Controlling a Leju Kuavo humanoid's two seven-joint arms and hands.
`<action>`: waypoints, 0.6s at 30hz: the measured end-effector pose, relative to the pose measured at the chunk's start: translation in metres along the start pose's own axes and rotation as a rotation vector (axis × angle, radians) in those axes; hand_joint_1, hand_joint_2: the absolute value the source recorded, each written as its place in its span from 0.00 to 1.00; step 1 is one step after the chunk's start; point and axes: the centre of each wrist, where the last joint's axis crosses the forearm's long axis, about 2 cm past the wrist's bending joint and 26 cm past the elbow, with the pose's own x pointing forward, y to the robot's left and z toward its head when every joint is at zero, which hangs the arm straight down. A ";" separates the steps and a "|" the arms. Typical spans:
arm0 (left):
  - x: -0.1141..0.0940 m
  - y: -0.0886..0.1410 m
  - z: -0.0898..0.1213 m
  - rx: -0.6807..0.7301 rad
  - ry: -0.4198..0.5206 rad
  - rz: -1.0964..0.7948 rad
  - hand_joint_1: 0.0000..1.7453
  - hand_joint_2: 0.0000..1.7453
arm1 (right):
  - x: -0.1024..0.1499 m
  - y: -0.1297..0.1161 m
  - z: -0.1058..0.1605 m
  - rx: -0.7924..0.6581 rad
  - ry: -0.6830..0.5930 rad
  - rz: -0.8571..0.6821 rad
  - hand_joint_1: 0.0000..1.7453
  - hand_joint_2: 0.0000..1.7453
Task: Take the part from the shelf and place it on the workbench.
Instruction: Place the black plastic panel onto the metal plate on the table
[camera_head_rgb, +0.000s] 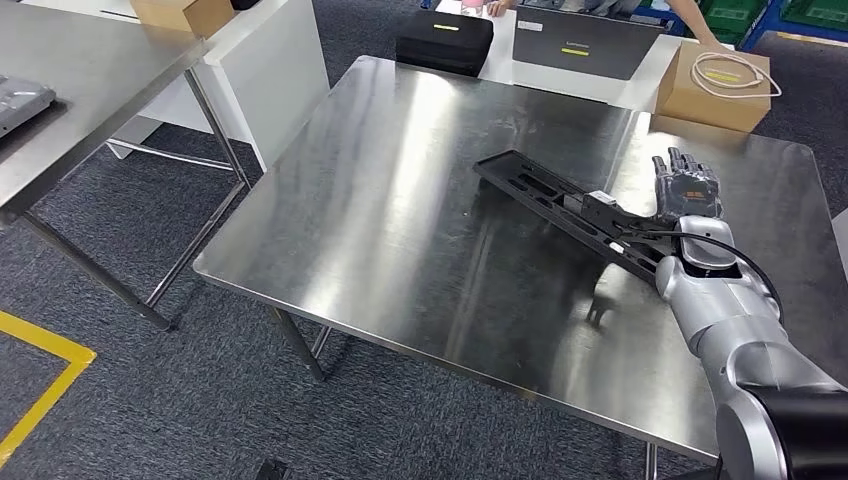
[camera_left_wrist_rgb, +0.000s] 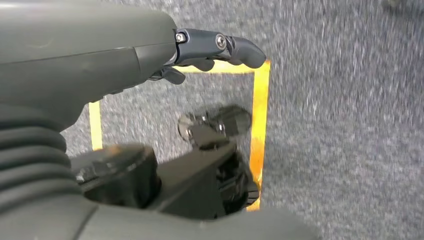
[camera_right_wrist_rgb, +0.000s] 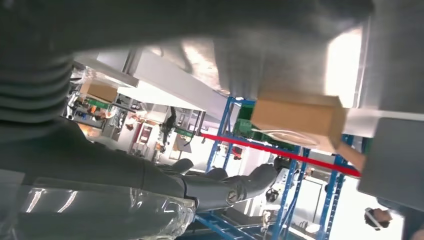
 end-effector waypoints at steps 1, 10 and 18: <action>0.000 0.001 0.000 -0.001 -0.001 0.000 0.00 0.00 | 0.000 0.001 0.000 0.002 0.001 -0.001 0.00 0.00; -0.001 -0.001 0.001 -0.014 0.002 0.003 0.00 0.00 | 0.002 0.005 0.002 0.012 -0.003 0.001 0.00 0.00; 0.001 0.007 -0.002 0.000 -0.007 -0.005 0.00 0.00 | 0.001 0.006 0.003 0.018 0.000 0.002 0.00 0.00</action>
